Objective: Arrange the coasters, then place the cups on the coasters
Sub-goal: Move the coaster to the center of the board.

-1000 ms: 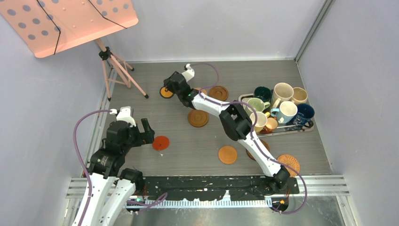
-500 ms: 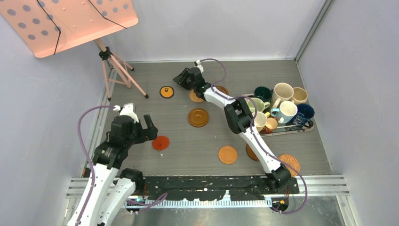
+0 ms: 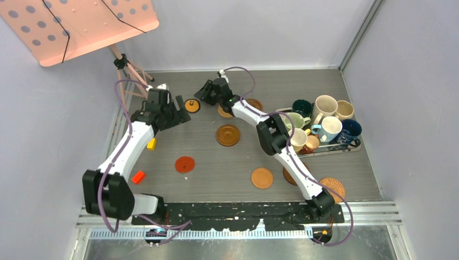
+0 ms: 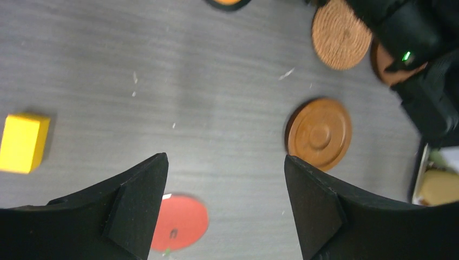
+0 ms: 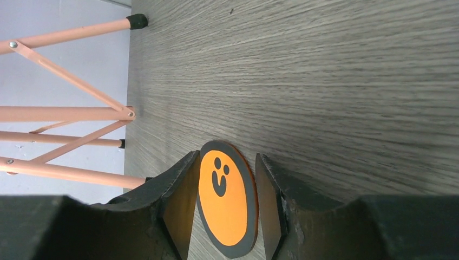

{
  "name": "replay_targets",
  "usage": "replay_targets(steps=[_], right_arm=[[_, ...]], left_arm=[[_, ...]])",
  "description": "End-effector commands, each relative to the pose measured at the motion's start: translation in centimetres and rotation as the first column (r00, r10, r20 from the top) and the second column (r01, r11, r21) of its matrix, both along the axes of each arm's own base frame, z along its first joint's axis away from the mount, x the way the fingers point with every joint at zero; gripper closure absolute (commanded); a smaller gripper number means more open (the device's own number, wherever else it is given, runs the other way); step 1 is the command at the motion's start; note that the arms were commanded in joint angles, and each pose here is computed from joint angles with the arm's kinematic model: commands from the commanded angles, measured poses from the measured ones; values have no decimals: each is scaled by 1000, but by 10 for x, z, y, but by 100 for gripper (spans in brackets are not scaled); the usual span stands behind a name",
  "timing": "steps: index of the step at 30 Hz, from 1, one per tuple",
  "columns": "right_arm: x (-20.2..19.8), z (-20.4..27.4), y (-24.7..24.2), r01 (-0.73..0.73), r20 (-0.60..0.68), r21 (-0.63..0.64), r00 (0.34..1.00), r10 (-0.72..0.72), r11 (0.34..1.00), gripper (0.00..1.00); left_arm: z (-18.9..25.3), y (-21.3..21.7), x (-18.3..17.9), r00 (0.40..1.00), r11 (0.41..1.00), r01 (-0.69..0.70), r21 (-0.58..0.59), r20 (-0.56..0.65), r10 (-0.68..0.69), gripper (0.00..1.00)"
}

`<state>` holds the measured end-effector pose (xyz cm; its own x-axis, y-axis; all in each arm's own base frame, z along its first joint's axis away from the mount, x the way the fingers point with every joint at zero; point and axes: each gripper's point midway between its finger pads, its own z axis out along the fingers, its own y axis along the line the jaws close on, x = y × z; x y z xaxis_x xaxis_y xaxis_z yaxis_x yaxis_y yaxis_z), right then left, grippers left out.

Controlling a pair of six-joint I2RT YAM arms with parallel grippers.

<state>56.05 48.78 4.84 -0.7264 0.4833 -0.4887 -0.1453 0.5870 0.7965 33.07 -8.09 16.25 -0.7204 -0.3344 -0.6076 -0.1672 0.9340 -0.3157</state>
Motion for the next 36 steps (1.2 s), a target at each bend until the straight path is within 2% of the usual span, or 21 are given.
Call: replay_targets(steps=[1,5,10,15,25,36], right_arm=[[-10,8,6,-37,10,-38,999,37,999,51],[-14,9,13,-78,20,-8,997,78,997,51],[-20,14,18,-135,48,5,990,134,991,53],[-27,11,15,-163,37,-7,986,163,987,58],[-33,4,-2,-153,1,-43,988,153,987,61],[-38,4,-4,-163,-12,-38,987,163,986,61]], left_arm=[[16,-3,53,994,995,-55,-81,92,62,20],[13,5,89,990,982,-100,-158,87,115,30],[5,17,120,989,980,-123,-156,66,134,35],[-10,15,142,991,977,-124,-171,28,130,43],[-53,17,163,981,968,-193,-163,-70,183,52],[-102,14,175,951,942,-279,-183,-190,245,54]])
